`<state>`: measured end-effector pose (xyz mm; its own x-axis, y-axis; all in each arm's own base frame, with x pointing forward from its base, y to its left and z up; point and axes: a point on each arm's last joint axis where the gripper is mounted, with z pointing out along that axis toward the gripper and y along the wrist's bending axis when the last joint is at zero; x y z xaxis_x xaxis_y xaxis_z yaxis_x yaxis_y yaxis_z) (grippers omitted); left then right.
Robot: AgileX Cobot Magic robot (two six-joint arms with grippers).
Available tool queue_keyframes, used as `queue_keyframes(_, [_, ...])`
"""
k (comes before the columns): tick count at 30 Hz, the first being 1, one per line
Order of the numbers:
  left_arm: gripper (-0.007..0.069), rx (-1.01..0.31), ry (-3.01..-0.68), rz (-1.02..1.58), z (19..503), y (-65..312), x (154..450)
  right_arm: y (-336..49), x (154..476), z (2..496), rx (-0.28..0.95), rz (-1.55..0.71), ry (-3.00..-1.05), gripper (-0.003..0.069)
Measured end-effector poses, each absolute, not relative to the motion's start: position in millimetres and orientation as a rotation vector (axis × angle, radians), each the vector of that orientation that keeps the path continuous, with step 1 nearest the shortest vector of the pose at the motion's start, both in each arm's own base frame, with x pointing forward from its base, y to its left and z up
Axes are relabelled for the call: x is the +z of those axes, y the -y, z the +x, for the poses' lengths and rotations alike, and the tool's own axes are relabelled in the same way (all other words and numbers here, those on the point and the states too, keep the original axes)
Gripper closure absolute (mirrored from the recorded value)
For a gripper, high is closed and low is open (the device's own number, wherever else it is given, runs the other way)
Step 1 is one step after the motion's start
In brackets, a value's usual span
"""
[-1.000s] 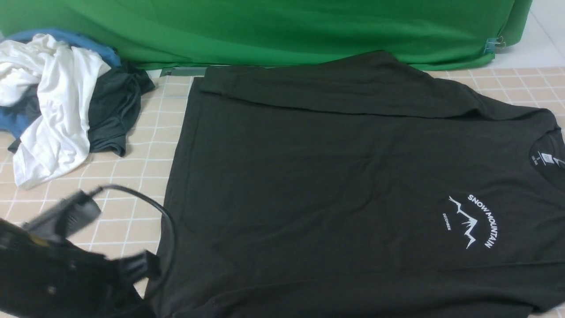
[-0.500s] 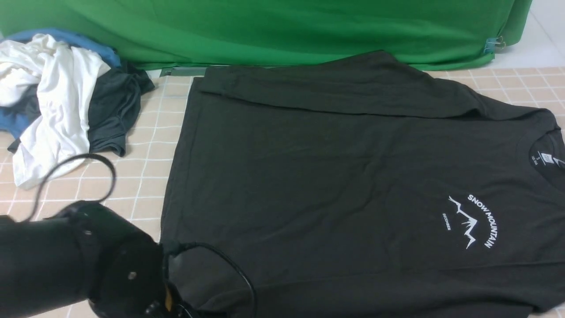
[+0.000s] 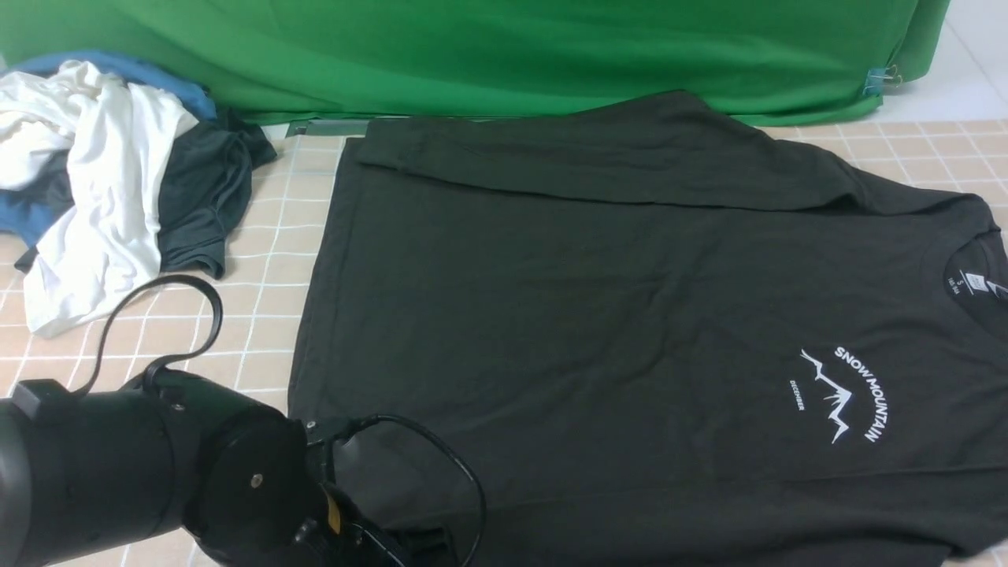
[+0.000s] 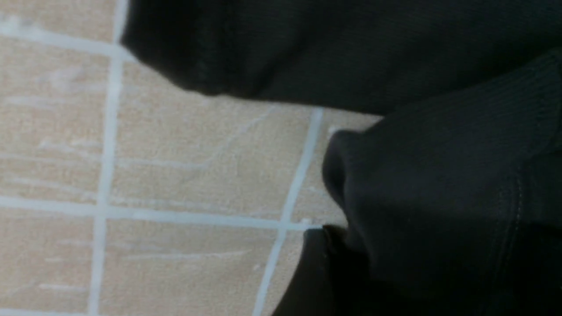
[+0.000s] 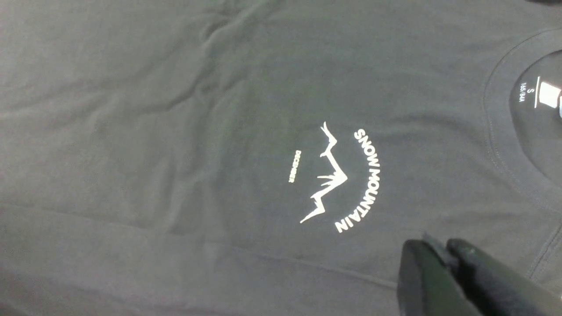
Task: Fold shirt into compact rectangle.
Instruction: 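Grasp the left edge of the dark T-shirt lying flat on the table, then fold the left side of the black T-shirt inward over its body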
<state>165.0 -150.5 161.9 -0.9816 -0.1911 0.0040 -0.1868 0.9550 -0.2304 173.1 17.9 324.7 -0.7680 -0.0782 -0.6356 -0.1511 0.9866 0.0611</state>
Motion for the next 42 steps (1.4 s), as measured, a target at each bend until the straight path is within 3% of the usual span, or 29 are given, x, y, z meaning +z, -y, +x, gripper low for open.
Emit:
queue_keyframes(10, [0.0302, -0.348, -3.11, -0.317, 167.1, 153.1, 154.3, -17.9, 325.0, 173.4, 0.141, -0.158, -2.444, 0.0557])
queue_keyframes(19, [0.0575, -0.315, -3.136, -0.239, 167.4, 152.9, 150.8, -17.9, 325.0, 173.4, 0.141, -0.158, -2.444, 0.0539])
queue_keyframes(26, [0.058, -0.38, -3.1, -0.224, 166.8, 153.2, 157.3, -17.9, 325.0, 173.4, 0.141, -0.158, -2.444, 0.0531])
queue_keyframes(29, [0.0582, -0.502, -3.037, -0.283, 165.2, 156.2, 170.0, -17.9, 325.0, 173.4, 0.141, -0.158, -2.444, 0.0526])
queue_keyframes(34, [0.0583, -0.592, -2.973, -0.279, 158.4, 152.0, 192.3, -17.9, 325.0, 173.4, 0.141, -0.158, -2.444, 0.0516])
queue_keyframes(39, [0.0583, -0.621, -2.907, -0.243, 159.9, 147.8, 209.3, -17.8, 324.8, 173.3, 0.14, -0.159, -2.446, 0.0513])
queue_keyframes(42, [0.0583, -0.603, -2.817, -0.241, 180.5, 141.0, 235.0, -17.9, 324.8, 173.3, 0.142, -0.159, -2.446, 0.0506])
